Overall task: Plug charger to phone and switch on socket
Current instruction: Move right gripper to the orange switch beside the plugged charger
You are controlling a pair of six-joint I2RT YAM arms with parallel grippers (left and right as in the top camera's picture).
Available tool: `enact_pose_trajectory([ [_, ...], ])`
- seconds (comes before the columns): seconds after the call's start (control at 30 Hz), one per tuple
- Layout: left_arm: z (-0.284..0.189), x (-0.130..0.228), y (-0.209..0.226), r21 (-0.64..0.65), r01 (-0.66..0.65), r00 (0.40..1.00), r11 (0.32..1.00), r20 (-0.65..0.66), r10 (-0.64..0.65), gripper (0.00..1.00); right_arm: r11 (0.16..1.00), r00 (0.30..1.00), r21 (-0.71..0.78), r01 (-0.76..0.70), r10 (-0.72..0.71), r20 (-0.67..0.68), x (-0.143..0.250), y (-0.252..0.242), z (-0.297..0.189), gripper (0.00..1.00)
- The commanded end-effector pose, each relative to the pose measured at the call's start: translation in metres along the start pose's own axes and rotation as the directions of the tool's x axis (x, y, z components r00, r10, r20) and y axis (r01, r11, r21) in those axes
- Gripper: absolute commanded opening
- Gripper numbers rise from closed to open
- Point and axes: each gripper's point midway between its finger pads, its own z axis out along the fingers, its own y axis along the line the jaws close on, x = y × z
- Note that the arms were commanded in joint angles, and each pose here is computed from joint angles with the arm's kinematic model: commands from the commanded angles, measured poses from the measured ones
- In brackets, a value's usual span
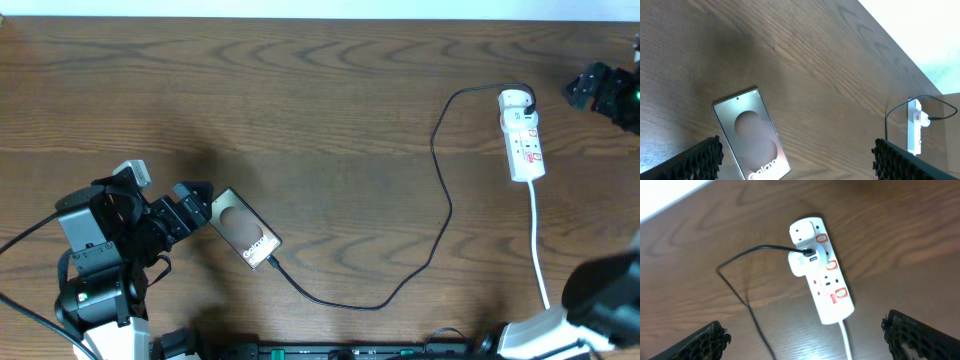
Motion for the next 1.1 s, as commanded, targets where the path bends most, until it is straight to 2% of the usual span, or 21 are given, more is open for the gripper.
enact_pose_trajectory([
  [0.0, 0.000, -0.002, 0.001, -0.010, -0.008, 1.000, 1.000, 0.007, 0.008, 0.95, 0.992, 0.995, -0.078, 0.096, -0.098, -0.019, -0.005, -0.001, 0.028, 0.99],
  [0.3, 0.000, -0.002, 0.001, -0.010, -0.008, 1.000, 1.000, 0.007, 0.008, 0.95, 0.979, 0.995, -0.195, 0.064, -0.078, -0.068, -0.004, -0.012, 0.112, 0.98],
  [0.43, 0.000, -0.002, 0.001, -0.010, -0.008, 1.000, 1.000, 0.007, 0.008, 0.95, 0.978, 0.991, -0.204, 0.052, -0.075, -0.108, 0.005, -0.012, 0.132, 0.99],
  [0.8, 0.000, -0.002, 0.001, -0.010, -0.008, 1.000, 1.000, 0.007, 0.008, 0.95, 0.974, 0.977, -0.221, 0.052, -0.095, -0.190, 0.027, 0.002, 0.162, 0.99],
  [1.07, 0.000, -0.002, 0.001, -0.010, -0.008, 1.000, 1.000, 0.007, 0.008, 0.95, 0.984, 0.964, -0.156, 0.086, -0.121, -0.235, 0.040, 0.004, 0.173, 0.99],
])
